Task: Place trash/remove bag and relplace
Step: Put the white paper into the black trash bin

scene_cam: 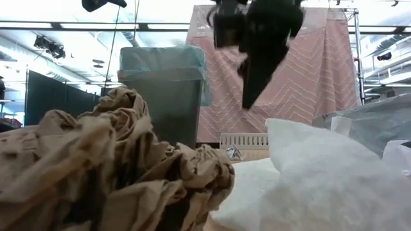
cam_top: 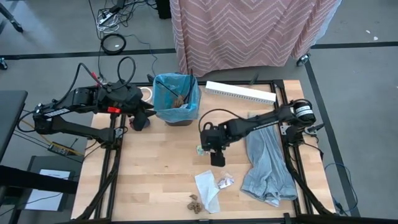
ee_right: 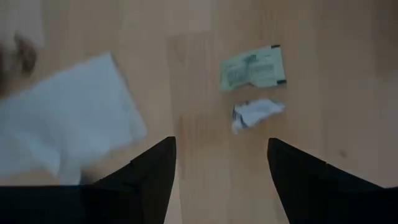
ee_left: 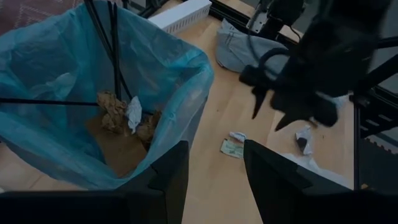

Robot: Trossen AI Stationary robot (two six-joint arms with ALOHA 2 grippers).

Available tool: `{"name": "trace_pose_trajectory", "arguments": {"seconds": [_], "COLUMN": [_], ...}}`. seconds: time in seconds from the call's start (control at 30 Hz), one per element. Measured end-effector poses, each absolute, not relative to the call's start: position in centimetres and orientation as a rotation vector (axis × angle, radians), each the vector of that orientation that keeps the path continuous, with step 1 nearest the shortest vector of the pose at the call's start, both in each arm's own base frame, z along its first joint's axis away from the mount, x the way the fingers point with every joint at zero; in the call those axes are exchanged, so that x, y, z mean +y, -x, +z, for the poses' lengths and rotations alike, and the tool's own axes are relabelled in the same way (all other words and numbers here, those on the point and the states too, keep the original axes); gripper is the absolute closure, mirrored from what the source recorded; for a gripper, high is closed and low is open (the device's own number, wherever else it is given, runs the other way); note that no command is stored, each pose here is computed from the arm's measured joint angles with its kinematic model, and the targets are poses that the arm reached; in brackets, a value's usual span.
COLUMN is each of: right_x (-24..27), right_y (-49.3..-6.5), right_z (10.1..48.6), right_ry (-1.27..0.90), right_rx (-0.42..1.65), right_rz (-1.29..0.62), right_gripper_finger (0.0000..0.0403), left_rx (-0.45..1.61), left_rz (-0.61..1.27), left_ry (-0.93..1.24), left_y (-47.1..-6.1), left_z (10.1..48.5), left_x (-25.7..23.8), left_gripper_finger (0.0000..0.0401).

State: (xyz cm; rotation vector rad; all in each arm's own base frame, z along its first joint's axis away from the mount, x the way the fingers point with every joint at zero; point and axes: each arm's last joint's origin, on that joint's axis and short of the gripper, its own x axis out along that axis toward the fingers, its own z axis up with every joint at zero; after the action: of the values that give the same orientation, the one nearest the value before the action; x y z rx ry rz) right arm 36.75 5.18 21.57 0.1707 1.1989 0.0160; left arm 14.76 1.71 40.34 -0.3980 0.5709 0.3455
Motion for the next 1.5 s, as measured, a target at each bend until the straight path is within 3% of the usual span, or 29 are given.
{"name": "trace_pose_trajectory", "arguments": {"seconds": [0.47,1.17,1.37,1.5], "right_x": [3.4,3.5,3.9,4.2], "right_y": [-36.1,-36.6,-36.3,-36.0], "right_z": [16.2,14.5,14.3,14.2], "right_ry": [-0.307,-0.334,-0.32,-0.315], "right_rx": [1.031,1.005,1.04,1.067], "right_rz": [-0.121,-0.225,-0.224,-0.228], "right_gripper_finger": [0.0157,0.018,0.0213,0.0263], "left_rx": [0.571,0.564,0.564,0.564], "left_rz": [0.346,0.348,0.347,0.347], "left_ry": [0.402,0.421,0.422,0.422], "left_y": [-14.8,-14.8,-14.8,-14.8], "left_z": [40.3,40.4,40.4,40.4], "left_x": [1.7,1.7,1.7,1.7], "left_gripper_finger": [0.0239,0.0239,0.0239,0.0239]}}
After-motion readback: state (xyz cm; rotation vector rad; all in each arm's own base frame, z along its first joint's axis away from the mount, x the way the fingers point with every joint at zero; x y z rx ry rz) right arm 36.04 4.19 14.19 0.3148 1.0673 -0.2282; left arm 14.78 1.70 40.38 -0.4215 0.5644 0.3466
